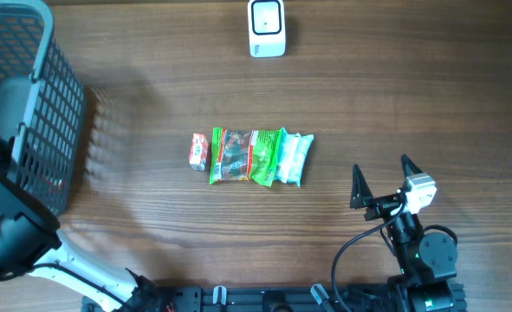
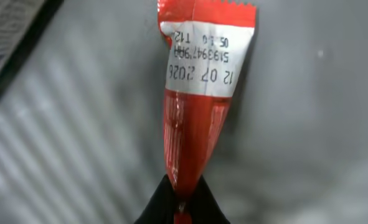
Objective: Scan the item barcode
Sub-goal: 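Reach the left gripper into the basket toward the red tube packet, then place the red tube packet left of the orange packet and release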
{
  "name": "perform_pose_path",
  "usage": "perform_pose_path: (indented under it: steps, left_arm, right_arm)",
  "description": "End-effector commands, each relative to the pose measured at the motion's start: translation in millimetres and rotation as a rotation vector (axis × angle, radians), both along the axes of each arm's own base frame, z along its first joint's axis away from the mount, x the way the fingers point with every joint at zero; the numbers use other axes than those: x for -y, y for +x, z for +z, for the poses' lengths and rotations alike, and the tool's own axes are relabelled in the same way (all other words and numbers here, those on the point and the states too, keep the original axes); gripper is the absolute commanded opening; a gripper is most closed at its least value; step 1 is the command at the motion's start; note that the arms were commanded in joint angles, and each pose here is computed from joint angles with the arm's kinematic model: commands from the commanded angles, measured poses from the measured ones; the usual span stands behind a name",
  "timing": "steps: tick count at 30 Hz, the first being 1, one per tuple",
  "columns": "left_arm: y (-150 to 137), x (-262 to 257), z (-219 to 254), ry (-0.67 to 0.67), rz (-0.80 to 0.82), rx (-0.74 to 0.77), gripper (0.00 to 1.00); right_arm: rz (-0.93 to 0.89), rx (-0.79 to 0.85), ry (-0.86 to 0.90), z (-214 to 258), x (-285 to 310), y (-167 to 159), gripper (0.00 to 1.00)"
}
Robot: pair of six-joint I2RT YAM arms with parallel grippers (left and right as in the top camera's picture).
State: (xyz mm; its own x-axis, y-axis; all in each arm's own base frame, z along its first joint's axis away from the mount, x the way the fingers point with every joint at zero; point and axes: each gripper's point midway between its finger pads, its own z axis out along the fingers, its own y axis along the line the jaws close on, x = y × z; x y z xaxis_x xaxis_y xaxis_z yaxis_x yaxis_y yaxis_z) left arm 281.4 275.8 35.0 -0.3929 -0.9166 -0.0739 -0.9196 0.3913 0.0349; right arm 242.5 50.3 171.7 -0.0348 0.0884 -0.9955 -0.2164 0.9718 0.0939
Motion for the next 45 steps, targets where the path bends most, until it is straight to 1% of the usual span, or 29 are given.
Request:
perform_pose_path:
  steps: [1, 3, 6, 9, 11, 14, 19, 21, 25, 28, 32, 35, 39, 41, 45]
  left_arm:
    - [22, -24, 70, 0.105, -0.003, 0.104, 0.04]
    - [30, -30, 111, 0.162, -0.003, 0.166, 0.04]
    - [42, -28, 176, 0.22, -0.016, 0.313, 0.04]
    - [58, 0, 244, 0.212, -0.077, 0.55, 0.04]
    - [62, 25, 273, 0.181, -0.129, 0.658, 0.04]
    - [63, 66, 297, 0.137, -0.208, 0.725, 0.04]
    - [65, 136, 305, 0.089, -0.409, 0.704, 0.04]
    - [68, 168, 297, 0.067, -0.52, 0.652, 0.04]
    - [69, 211, 267, 0.087, -0.65, 0.506, 0.04]
    - [66, 251, 222, 0.062, -0.772, 0.373, 0.04]
    - [61, 280, 158, 0.054, -0.874, 0.256, 0.04]
    - [61, 291, 107, 0.048, -0.899, 0.23, 0.04]
    - [60, 292, 41, 0.051, -0.901, 0.237, 0.11]
    - [55, 292, 19, 0.052, -0.901, 0.238, 0.11]
    - [48, 291, -5, 0.058, -0.901, 0.242, 0.11]
  right_arm:
    - [0.004, 0.0, 0.015, 1, 0, 0, 1.0]
    - [0.004, 0.001, 0.015, 1, 0, 0, 1.0]
    - [0.004, 0.001, 0.015, 1, 0, 0, 1.0]
    - [0.004, 0.001, 0.015, 1, 0, 0, 1.0]
    - [0.004, 0.001, 0.015, 1, 0, 0, 1.0]
    - [0.004, 0.001, 0.015, 1, 0, 0, 1.0]
    - [0.004, 0.001, 0.015, 1, 0, 0, 1.0]
    - [0.004, 0.0, 0.015, 1, 0, 0, 1.0]
    - [0.004, 0.001, 0.015, 1, 0, 0, 1.0]
    - [0.004, 0.001, 0.015, 1, 0, 0, 1.0]
    - [0.004, 0.001, 0.015, 1, 0, 0, 1.0]
    - [0.004, 0.001, 0.015, 1, 0, 0, 1.0]
    - [0.004, 0.001, 0.015, 1, 0, 0, 1.0]
    - [0.004, 0.001, 0.015, 1, 0, 0, 1.0]
    - [0.004, 0.0, 0.015, 1, 0, 0, 1.0]
